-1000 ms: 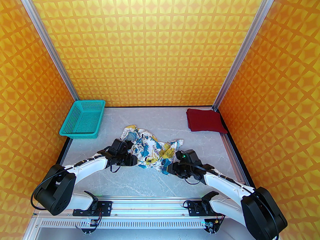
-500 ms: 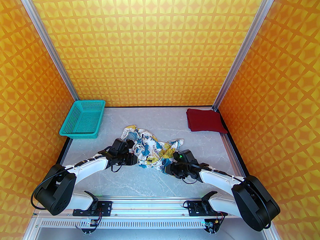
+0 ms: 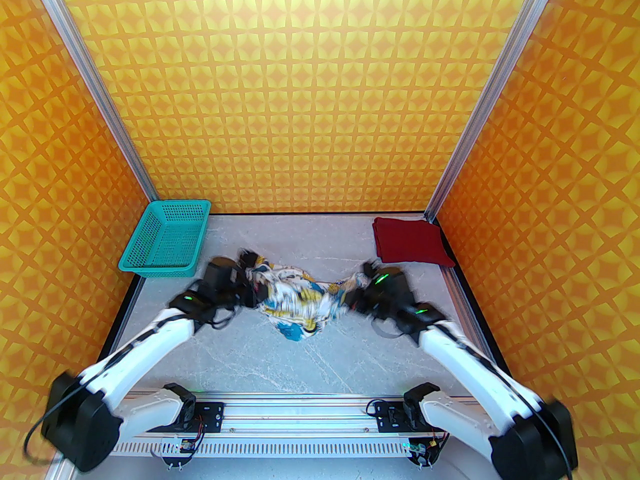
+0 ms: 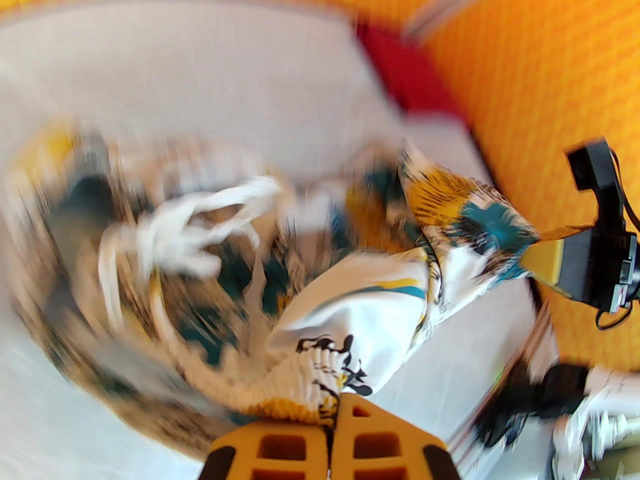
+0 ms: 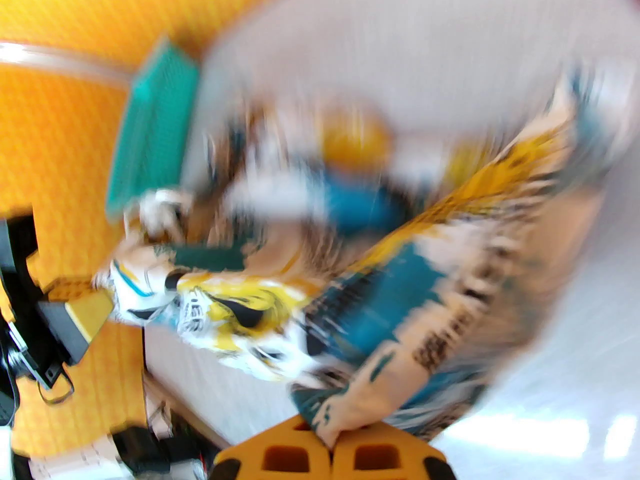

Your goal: Fold and stack the mixed laundry pile

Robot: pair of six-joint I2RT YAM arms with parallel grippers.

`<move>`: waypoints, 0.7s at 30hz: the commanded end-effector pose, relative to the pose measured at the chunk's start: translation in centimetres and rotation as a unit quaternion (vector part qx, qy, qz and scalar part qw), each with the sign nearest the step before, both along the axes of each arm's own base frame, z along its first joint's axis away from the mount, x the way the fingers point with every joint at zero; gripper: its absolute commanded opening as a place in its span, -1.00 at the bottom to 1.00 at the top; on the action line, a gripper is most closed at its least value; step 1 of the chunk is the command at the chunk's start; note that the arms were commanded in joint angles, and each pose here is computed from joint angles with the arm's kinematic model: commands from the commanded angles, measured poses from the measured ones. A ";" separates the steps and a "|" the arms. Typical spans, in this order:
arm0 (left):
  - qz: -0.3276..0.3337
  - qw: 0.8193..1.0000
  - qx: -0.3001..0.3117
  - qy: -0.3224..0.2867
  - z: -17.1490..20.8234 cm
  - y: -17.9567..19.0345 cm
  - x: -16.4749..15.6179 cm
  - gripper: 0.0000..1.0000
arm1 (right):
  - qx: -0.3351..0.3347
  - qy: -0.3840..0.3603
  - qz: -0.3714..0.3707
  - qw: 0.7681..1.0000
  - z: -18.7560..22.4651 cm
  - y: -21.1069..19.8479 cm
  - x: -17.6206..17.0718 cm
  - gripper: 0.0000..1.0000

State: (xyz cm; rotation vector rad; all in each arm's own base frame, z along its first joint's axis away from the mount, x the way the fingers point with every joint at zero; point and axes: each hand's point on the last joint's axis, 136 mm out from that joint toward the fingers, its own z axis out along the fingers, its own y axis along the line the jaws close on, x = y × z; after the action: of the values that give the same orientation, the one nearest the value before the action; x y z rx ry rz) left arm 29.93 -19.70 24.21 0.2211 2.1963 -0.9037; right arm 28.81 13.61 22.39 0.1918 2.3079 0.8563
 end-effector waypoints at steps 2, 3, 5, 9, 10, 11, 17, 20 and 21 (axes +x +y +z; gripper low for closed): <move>0.014 0.999 0.002 -0.049 5.3 2.3 -1.2 -1.00 | -0.074 -0.014 -0.011 0.997 3.7 -3.7 -2.0 -1.00; 0.013 0.998 0.001 -0.059 6.3 2.5 -1.8 -1.00 | -0.077 -0.024 -0.012 0.997 4.9 -4.0 -2.2 -1.00; 0.013 0.997 -0.003 -0.077 8.1 2.9 -2.7 -1.00 | -0.082 -0.040 -0.013 0.996 6.8 -4.3 -2.5 -1.00; 0.015 0.995 -0.006 -0.094 10.1 3.3 -3.4 -1.00 | -0.092 -0.060 -0.017 0.994 9.2 -4.7 -2.6 -1.00; 0.020 0.995 -0.003 -0.094 10.3 3.4 -3.1 -1.00 | -0.096 -0.064 -0.020 0.993 9.6 -4.8 -2.4 -1.00; 0.028 0.996 0.000 -0.089 10.2 3.6 -2.6 -1.00 | -0.100 -0.066 -0.023 0.993 9.8 -5.0 -2.1 -1.00; 0.065 0.992 -0.013 -0.107 12.8 3.7 3.6 -1.00 | -0.071 -0.107 -0.045 0.991 12.1 -4.9 3.6 -1.00; 0.074 0.987 -0.022 -0.139 16.9 3.8 7.9 -1.00 | -0.027 -0.131 -0.069 0.989 14.6 -5.7 8.7 -1.00; 0.080 0.984 -0.030 -0.159 19.2 4.0 8.7 -1.00 | -0.006 -0.144 -0.075 0.987 16.1 -6.1 10.1 -1.00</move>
State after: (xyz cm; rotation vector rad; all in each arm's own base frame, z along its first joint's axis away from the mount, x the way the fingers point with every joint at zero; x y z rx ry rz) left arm 36.31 -16.36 37.12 0.1364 2.0288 -0.8025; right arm 34.95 8.10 33.51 0.2045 2.1856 0.6593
